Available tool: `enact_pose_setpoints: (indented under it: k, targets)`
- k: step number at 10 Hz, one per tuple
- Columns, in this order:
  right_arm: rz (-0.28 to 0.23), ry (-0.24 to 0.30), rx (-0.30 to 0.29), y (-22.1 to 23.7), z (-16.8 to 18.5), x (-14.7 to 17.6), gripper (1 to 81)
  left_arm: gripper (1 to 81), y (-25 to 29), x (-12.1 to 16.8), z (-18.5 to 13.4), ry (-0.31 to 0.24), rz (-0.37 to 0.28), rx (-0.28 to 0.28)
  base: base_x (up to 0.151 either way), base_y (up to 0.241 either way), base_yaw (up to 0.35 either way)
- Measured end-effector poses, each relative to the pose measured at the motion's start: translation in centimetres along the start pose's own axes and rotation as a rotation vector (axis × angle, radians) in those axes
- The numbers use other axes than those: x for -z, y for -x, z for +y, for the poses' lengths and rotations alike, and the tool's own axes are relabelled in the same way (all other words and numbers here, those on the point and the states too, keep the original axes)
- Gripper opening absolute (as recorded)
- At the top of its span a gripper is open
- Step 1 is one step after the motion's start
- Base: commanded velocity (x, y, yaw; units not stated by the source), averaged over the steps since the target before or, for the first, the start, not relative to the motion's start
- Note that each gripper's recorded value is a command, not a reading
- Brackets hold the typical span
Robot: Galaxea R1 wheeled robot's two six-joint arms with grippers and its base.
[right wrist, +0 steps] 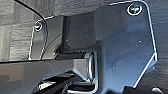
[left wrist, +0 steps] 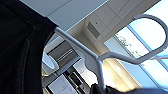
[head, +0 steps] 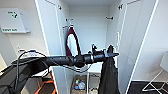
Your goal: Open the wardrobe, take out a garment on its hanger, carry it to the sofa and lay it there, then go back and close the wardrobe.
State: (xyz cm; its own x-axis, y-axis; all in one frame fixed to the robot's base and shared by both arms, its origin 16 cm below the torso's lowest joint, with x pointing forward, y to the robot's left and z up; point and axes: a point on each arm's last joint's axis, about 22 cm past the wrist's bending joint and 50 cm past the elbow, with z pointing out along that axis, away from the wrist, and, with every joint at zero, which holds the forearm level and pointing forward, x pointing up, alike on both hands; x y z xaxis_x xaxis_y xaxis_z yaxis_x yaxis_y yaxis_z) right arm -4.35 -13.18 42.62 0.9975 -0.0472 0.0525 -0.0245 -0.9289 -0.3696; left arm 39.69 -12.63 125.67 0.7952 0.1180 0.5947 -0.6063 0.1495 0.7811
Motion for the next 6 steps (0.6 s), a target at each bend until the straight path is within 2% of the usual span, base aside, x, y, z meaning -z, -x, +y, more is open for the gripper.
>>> enact_pose_setpoints:
  k: [1, 4, 6]
  targets:
    - [-0.001, 0.000, 0.001, 0.0, 0.0, 0.0, 81.1, 1.0, 0.1, 0.1, 0.1, 0.001, -0.001, -0.001, -0.064, 0.000, 0.000]
    - [0.001, 0.000, 0.002, 0.0, 0.0, 0.0, 81.1, 1.0, 0.2, 0.4, 0.4, 0.003, -0.001, -0.001, 0.000, 0.000, 0.000]
    - [0.002, 0.000, 0.002, -0.1, 0.0, 0.0, 81.1, 1.0, 0.4, 1.2, -0.8, -0.007, 0.012, 0.014, 0.000, 0.000, 0.000]
